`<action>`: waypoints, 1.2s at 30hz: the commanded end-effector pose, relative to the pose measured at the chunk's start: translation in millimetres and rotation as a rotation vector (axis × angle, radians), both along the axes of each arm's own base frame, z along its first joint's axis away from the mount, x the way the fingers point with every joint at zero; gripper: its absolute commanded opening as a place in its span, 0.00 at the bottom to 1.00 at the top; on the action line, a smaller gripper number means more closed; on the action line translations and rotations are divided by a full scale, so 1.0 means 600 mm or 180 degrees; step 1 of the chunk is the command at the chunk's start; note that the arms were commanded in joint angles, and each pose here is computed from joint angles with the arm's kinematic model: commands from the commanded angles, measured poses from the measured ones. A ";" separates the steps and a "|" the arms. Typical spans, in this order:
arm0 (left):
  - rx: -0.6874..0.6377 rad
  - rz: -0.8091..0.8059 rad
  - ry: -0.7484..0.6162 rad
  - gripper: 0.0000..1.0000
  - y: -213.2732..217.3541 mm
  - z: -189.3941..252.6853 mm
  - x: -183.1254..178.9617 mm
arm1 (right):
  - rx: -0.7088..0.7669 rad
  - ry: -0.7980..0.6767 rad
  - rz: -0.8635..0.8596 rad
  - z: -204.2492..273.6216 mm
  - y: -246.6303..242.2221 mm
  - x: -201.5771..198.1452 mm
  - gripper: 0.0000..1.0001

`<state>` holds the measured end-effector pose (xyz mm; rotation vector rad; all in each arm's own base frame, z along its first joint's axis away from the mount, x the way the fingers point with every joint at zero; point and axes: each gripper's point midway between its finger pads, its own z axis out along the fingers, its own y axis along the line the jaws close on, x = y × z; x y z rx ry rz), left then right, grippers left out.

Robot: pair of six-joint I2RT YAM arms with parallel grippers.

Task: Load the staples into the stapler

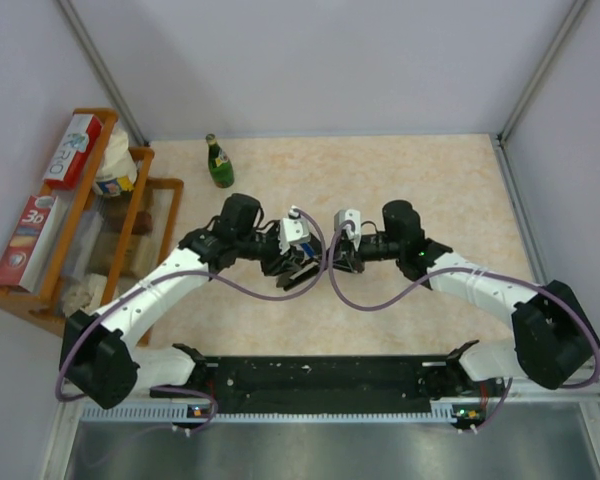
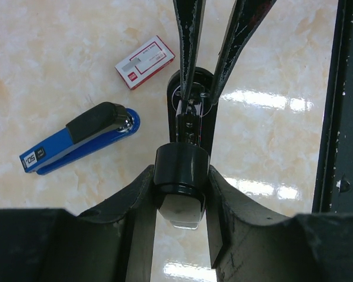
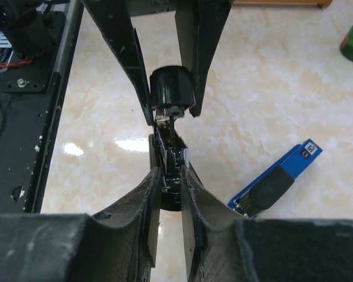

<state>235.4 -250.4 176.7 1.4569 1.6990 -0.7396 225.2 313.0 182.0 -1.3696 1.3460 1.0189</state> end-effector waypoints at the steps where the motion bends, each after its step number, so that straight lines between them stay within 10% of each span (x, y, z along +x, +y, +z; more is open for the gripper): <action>1: -0.0543 0.0120 -0.0555 0.00 -0.013 0.095 0.027 | -0.0110 0.0064 0.0113 -0.031 0.004 -0.012 0.20; 29: -0.1219 0.0022 -0.0611 0.00 0.020 0.181 0.023 | -0.0079 -0.0228 0.0278 0.007 0.005 -0.024 0.19; 36: -0.0954 -0.0027 -0.0637 0.00 0.027 0.136 0.026 | 0.0234 -0.0564 0.0342 0.126 -0.021 -0.043 0.55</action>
